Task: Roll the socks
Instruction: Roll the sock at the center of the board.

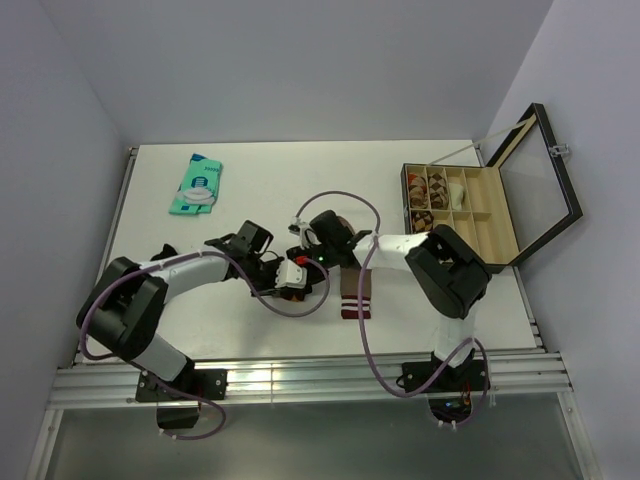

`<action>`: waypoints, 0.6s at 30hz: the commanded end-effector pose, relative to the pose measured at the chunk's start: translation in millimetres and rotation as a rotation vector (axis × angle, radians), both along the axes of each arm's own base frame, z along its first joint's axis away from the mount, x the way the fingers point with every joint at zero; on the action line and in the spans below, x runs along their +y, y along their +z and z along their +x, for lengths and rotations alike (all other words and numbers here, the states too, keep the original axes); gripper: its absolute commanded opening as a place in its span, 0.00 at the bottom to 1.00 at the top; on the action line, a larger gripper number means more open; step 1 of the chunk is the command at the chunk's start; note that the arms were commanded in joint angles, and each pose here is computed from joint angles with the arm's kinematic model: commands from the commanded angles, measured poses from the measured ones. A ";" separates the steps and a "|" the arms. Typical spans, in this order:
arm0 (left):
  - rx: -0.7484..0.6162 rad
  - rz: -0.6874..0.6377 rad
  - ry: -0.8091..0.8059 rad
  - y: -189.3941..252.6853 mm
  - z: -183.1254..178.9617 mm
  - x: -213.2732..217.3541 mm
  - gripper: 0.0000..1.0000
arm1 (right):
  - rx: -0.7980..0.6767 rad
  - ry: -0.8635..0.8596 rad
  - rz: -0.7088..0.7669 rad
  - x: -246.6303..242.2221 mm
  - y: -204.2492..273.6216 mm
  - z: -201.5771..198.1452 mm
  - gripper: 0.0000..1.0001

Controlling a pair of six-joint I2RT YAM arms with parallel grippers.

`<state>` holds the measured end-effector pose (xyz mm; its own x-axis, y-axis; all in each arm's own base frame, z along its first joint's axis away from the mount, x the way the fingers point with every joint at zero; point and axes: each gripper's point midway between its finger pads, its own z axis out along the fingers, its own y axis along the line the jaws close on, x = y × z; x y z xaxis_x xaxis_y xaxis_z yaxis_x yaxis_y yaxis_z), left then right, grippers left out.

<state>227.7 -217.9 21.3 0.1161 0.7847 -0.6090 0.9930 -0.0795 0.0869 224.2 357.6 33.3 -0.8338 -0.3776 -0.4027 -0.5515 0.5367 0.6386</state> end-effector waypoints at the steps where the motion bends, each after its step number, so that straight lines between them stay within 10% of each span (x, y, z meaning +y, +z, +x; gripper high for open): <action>1: 0.190 0.114 0.010 -24.7 -34.4 23.3 0.00 | -0.100 -0.105 -0.143 -33.0 -31.1 6.3 0.62; 18: 0.253 0.154 -0.012 -24.6 -37.9 28.7 0.00 | -0.287 -0.326 0.030 -65.8 18.1 6.2 0.71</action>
<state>229.0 -224.9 21.1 0.0856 0.7819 -0.6175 0.9947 -0.1029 0.0077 217.8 305.3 41.7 -0.7981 -0.1794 -0.5752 -0.5342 0.6523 0.5377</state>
